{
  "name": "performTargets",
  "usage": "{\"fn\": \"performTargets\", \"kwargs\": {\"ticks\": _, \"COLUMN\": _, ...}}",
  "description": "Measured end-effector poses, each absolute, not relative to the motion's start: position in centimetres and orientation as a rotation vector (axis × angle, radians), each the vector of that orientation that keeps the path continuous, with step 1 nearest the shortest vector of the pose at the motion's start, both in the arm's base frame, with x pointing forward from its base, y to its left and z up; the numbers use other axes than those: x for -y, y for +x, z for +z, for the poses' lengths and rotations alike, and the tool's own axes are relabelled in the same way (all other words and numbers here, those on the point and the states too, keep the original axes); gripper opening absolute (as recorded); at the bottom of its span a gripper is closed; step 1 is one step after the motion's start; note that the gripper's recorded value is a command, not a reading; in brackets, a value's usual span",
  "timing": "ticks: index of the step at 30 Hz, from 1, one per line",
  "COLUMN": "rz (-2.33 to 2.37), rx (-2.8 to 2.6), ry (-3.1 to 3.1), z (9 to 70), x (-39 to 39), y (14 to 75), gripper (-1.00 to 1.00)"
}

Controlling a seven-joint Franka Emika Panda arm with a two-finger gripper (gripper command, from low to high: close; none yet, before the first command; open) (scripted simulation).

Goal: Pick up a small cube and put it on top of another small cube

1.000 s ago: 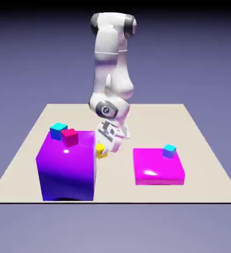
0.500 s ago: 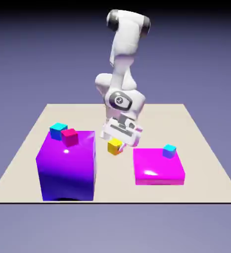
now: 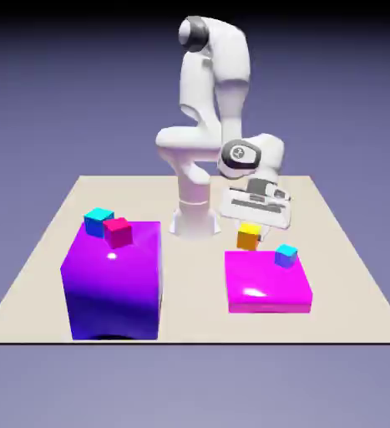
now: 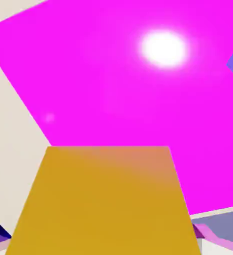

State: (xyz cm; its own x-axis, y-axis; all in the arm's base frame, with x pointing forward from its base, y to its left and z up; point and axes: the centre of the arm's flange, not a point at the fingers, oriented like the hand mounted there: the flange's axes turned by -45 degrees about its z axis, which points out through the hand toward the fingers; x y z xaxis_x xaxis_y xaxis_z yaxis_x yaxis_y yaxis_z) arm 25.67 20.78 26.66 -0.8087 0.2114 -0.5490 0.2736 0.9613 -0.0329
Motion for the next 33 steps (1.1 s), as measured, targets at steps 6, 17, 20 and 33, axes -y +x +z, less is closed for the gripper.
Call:
{"fn": "performTargets", "kwargs": {"ticks": 6, "rz": -0.045, "rx": -2.587, "ry": 0.115, "z": 29.3, "x": -26.0, "y": 23.0, "gripper": -1.00}}
{"fn": "performTargets", "kwargs": {"ticks": 17, "rz": -0.029, "rx": -2.561, "ry": 0.063, "z": 28.2, "x": -27.2, "y": 23.4, "gripper": -1.00}}
{"fn": "performTargets", "kwargs": {"ticks": 20, "rz": -0.031, "rx": -2.558, "ry": 0.061, "z": 27.3, "x": -27.2, "y": 23.8, "gripper": -1.00}}
{"fn": "performTargets", "kwargs": {"ticks": 33, "rz": -0.017, "rx": -2.596, "ry": 0.061, "z": 23.6, "x": -27.0, "y": 24.8, "gripper": 1.00}}
